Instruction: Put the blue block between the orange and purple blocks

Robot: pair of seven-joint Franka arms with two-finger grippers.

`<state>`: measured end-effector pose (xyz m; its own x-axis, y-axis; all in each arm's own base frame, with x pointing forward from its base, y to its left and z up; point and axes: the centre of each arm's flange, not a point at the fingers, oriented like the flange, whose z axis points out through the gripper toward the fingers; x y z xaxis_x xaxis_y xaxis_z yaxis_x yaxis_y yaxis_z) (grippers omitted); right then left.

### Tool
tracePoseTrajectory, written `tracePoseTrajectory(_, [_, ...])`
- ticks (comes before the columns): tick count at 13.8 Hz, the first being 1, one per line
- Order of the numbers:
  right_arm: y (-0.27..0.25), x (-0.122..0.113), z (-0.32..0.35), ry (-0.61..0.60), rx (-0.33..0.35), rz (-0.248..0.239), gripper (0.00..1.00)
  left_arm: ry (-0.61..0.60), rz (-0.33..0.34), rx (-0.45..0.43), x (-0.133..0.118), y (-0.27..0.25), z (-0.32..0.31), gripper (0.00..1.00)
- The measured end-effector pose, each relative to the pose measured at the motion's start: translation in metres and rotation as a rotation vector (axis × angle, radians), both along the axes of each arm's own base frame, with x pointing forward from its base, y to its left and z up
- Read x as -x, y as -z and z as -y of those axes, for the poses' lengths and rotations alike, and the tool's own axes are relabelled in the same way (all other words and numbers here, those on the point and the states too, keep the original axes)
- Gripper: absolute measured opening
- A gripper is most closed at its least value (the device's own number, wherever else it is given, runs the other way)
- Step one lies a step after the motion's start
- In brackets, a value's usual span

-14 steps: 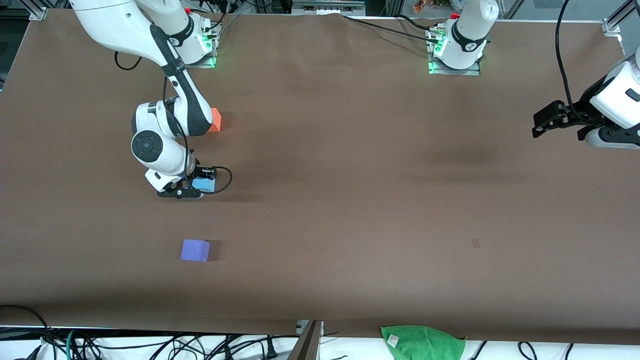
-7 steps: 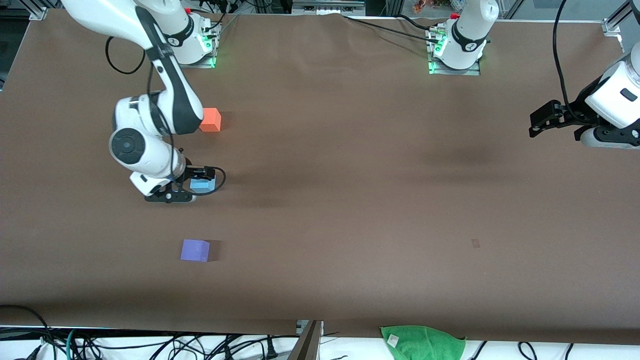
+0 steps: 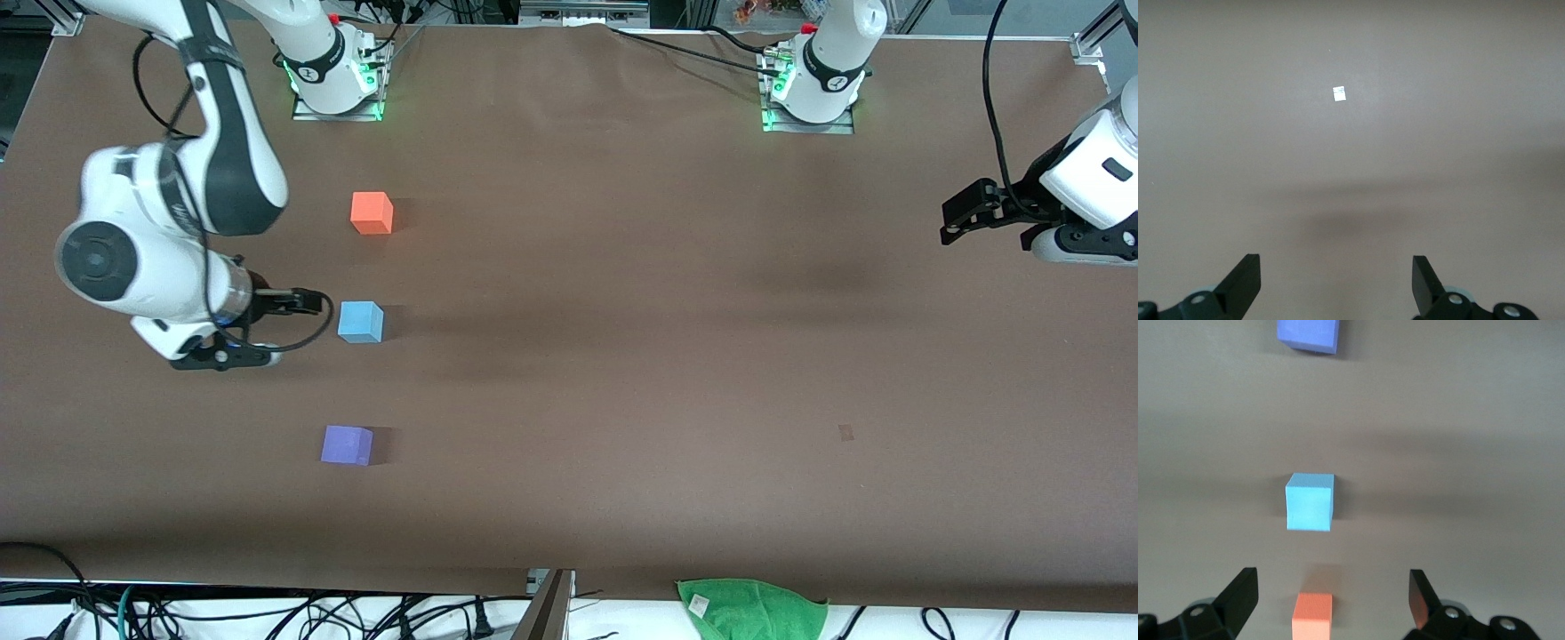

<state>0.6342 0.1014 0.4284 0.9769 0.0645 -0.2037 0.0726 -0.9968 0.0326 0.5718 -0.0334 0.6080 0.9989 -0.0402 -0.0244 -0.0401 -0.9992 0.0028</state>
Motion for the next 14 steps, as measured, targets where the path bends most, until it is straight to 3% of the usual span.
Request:
tracePoseTrajectory(8, [-0.119,0.020,0.022,0.028,0.011,-0.078,1.00,0.000,0.000,0.000,0.000,0.000,0.000,1.00])
tracePoseTrajectory(12, [-0.146,0.034,0.013,-0.020,0.018,-0.043,1.00,0.000,0.000,0.000,0.000,0.000,0.000,1.00])
tracePoseTrajectory(14, [-0.166,0.037,0.030,-0.002,0.008,0.033,1.00,0.000,0.000,0.000,0.000,0.000,0.000,1.00])
